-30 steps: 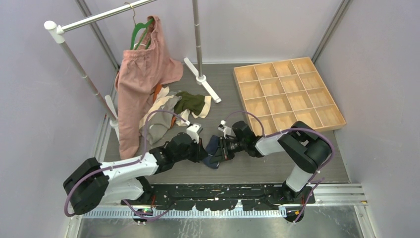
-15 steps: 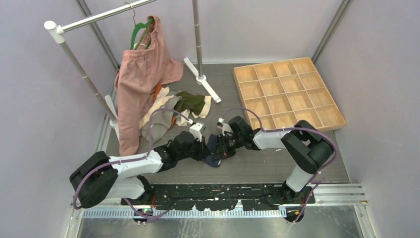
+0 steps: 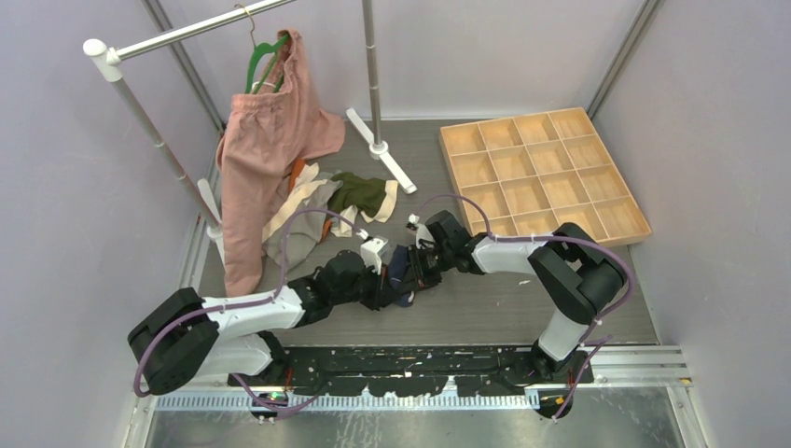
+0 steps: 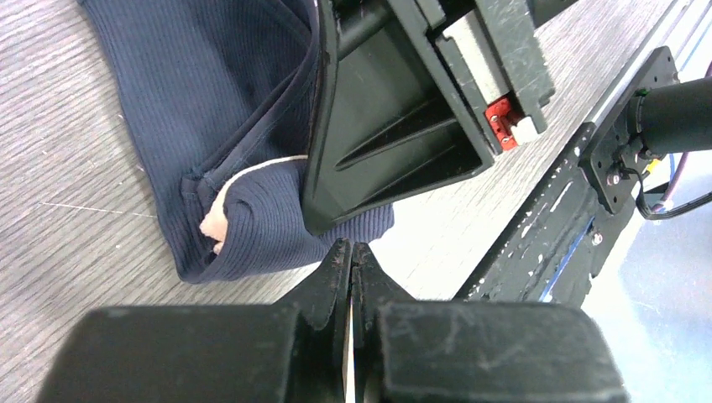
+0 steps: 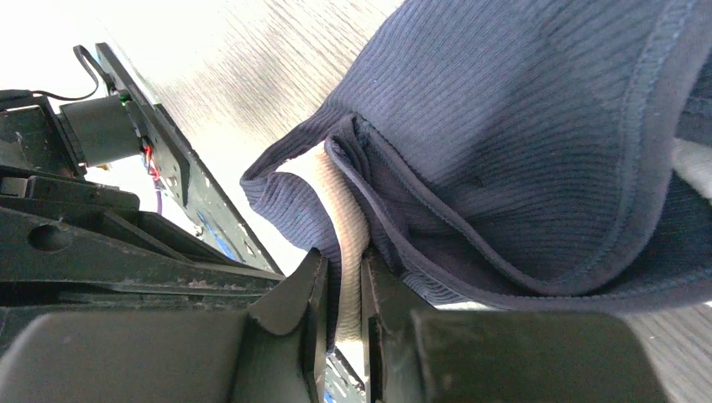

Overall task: Roll the underwear
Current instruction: Roll the underwear to the center of the board.

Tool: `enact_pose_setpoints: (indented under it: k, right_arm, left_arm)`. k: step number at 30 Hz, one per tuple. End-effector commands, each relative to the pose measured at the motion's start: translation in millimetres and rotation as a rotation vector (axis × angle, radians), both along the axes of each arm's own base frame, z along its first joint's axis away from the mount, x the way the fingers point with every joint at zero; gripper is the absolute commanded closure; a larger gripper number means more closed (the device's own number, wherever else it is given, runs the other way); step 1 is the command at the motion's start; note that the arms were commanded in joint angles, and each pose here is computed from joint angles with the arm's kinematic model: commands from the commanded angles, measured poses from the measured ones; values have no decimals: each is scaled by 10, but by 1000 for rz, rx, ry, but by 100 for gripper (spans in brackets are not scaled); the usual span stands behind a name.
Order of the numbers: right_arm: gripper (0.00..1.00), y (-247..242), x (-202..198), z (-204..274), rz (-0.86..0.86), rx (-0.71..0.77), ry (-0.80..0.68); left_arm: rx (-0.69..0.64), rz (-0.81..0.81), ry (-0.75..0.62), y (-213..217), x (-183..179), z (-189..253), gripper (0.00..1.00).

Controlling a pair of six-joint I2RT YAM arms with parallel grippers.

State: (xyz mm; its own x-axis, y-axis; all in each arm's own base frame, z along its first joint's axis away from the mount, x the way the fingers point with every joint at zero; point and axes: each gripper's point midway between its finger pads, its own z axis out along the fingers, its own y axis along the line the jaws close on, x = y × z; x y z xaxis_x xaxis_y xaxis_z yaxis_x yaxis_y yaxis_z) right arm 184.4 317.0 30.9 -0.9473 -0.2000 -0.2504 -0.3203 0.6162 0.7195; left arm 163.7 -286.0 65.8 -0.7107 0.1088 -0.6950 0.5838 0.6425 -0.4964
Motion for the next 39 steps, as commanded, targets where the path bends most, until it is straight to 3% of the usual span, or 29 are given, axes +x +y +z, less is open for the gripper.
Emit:
enact_pose_setpoints:
  k: [1, 12, 24, 31, 39]
  right_arm:
    - [83, -132, 111, -185, -43, -101, -26]
    - [82, -136, 70, -189, -28, -103, -11]
    - [79, -112, 70, -170, -17, -92, -6]
    - [71, -108, 59, -91, -8, -81, -14]
    - [60, -111, 82, 86, 0, -74, -48]
  left_arm:
    - [8, 12, -21, 0, 44, -12, 99]
    - [-3, 196, -111, 139, 342, 178, 99]
    - [43, 194, -80, 82, 386, -66, 99]
    - [131, 325, -61, 280, 501, -308, 99]
    - [201, 359, -36, 345, 535, -494, 99]
